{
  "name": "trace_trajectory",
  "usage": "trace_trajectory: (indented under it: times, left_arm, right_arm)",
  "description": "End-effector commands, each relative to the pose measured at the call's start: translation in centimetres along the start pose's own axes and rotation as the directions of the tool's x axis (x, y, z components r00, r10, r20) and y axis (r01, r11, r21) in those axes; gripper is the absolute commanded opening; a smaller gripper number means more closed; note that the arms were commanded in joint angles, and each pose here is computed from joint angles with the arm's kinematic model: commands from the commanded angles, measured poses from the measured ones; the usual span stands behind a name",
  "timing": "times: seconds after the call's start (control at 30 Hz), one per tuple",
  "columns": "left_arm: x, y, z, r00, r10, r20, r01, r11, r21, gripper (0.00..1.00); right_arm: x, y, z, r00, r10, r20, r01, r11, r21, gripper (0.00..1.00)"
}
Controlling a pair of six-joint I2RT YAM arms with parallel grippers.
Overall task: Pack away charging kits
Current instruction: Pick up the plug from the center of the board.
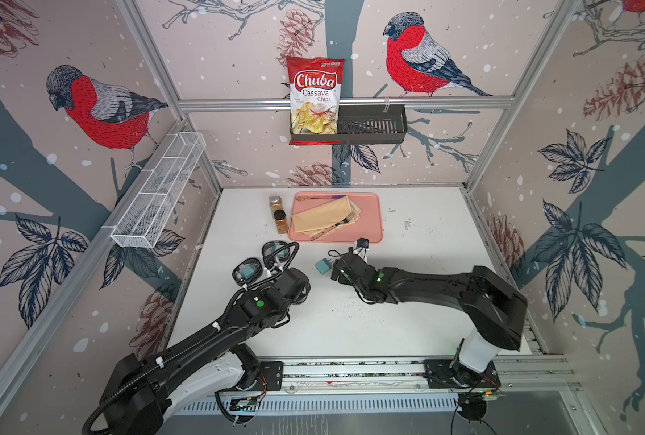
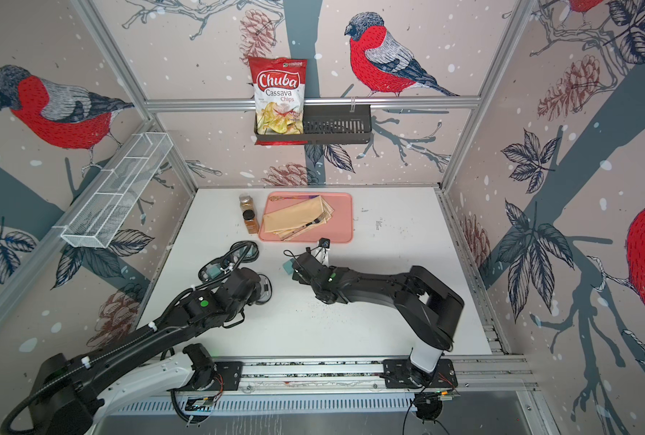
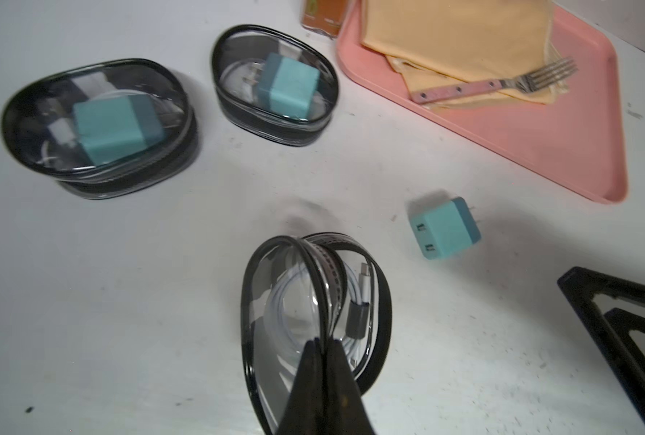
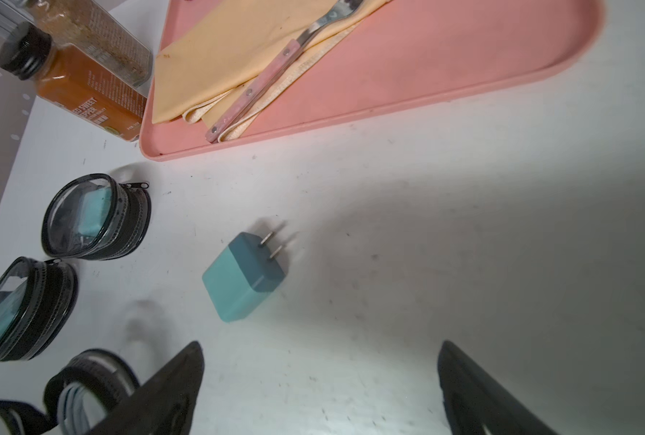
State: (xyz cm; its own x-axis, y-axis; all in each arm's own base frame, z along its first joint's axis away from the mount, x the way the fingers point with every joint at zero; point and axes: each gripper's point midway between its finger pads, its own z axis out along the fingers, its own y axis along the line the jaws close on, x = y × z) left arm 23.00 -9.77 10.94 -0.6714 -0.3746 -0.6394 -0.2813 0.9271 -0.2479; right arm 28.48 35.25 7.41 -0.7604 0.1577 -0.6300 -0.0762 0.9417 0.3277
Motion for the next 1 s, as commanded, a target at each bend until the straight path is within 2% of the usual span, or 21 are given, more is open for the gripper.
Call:
trace_trajectory:
  times: [0.0,0.17,0.3,0.43,0.5,0.63,0.67,0.77,0.87,0.97]
  left_arm:
    - [0.0,1.9,0.6,1.000,0.003,-0.011,-0.003,1.000,-0.021,0.00]
    - [-0.7,3.1,0.6,1.000,0.001,0.004,-0.001,0.999,-0.039,0.00]
    - [-1.8,1.7,0.9,0.997,0.072,0.031,-0.072,0.997,-0.003,0.00]
    - [-0.2,1.1,2.8,0.994,0.099,-0.046,-0.099,0.995,-0.010,0.00]
    - [0.4,2.0,3.2,0.994,0.084,-0.074,-0.089,0.994,-0.063,0.00]
    - [-0.7,2.3,1.8,0.999,0.036,-0.031,-0.037,0.998,-0.057,0.00]
    - [-0.9,2.0,1.4,1.000,0.023,-0.019,-0.024,0.999,-0.025,0.00]
    - [-1.6,0.8,0.2,0.998,0.066,-0.003,-0.065,0.997,0.052,0.00]
    - [-1.1,-0.2,1.0,0.993,0.120,0.004,-0.120,0.987,0.105,0.00]
    - [0.3,-0.7,2.2,0.987,0.148,-0.062,-0.141,0.983,0.114,0.00]
  right_arm:
    - [0.9,0.1,2.2,0.997,-0.067,-0.042,0.071,0.994,0.089,0.97]
    - [1.2,1.3,5.3,0.993,-0.102,-0.064,0.111,0.981,0.158,1.00]
    - [1.6,0.8,6.6,0.989,-0.128,-0.070,0.140,0.964,0.226,1.00]
    - [2.4,-0.2,7.0,0.988,-0.129,-0.085,0.146,0.956,0.254,1.00]
    - [2.8,-0.8,6.7,0.988,-0.127,-0.084,0.144,0.956,0.256,1.00]
    - [3.4,-2.0,6.2,0.986,-0.137,-0.091,0.156,0.953,0.259,1.00]
    - [3.6,-2.3,6.1,0.986,-0.140,-0.093,0.160,0.952,0.260,1.00]
    - [4.0,-3.0,5.8,0.984,-0.151,-0.093,0.169,0.954,0.248,0.97]
    - [4.0,-3.3,5.6,0.984,-0.150,-0.092,0.168,0.958,0.231,0.92]
    - [4.0,-3.4,5.6,0.984,-0.156,-0.089,0.172,0.961,0.216,0.84]
